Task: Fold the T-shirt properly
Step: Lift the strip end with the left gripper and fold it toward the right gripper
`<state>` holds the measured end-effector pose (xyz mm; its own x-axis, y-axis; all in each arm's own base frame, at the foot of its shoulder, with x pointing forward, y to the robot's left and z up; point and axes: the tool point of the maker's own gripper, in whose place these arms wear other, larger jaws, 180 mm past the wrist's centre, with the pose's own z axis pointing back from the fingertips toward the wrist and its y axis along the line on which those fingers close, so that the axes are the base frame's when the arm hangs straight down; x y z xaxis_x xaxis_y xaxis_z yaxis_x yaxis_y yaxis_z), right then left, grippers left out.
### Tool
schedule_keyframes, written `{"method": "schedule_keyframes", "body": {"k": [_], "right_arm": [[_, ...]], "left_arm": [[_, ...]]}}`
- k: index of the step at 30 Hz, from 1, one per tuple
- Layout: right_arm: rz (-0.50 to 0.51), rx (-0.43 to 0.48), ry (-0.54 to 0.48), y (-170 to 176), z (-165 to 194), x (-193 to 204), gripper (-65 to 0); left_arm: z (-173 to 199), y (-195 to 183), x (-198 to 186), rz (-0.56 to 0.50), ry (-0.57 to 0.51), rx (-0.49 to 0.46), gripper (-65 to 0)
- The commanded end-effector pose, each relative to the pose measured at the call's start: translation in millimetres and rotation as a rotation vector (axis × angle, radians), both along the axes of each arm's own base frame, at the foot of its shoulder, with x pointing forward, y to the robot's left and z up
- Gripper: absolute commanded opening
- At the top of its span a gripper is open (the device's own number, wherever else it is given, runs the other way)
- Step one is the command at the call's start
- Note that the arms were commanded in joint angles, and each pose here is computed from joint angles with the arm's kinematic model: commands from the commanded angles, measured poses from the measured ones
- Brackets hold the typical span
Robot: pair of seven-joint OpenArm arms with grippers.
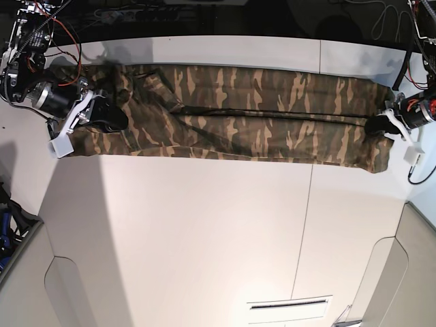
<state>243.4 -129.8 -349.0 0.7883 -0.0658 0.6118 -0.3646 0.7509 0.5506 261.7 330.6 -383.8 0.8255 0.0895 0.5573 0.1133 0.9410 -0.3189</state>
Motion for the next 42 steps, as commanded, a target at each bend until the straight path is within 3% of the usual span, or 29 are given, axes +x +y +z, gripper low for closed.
{"method": "schedule_keyframes", "body": {"k": [1, 11, 16, 23, 28, 36, 38, 42], "right_arm": [[0.002, 0.002, -0.050, -1.9, 12.8, 6.6, -53.7], [0.000, 0.001, -0.055, -2.0, 13.5, 7.5, -53.7], [-0.003, -0.010, -0.054, -3.4, 12.1, 7.8, -53.7], [-0.019, -0.028, -0.063, -6.6, 11.0, 10.5, -53.7], [-0.020, -0.041, -0.060, -8.2, 9.1, 10.4, -53.7], [-0.026, -0.040, -0.067, -8.8, 10.5, 12.2, -53.7], [-0.034, -0.047, -0.067, -11.9, 10.2, 12.5, -53.7], [-0.081, -0.063, -0.073, -27.1, 12.1, 14.9, -53.7]], "left_arm": [[24.3, 15.1, 15.9, -0.001, -0.064, 0.036, -65.0], [60.9, 41.2, 22.1, -0.075, -0.038, 0.175, -65.0], [81.2, 18.5, 28.4, -0.154, -0.061, 0.228, -65.0], [124.9, -45.8, 35.2, -0.329, -0.219, 0.302, -65.0], [126.1, -88.7, 22.4, -0.393, -0.286, 0.260, -65.0], [125.4, -134.6, 13.8, -0.396, -0.365, 0.141, -65.0], [123.1, -141.2, 13.4, -0.386, -0.371, 0.113, -60.7], [110.3, -159.5, 9.6, -0.412, -0.348, 0.088, -40.5]]}}
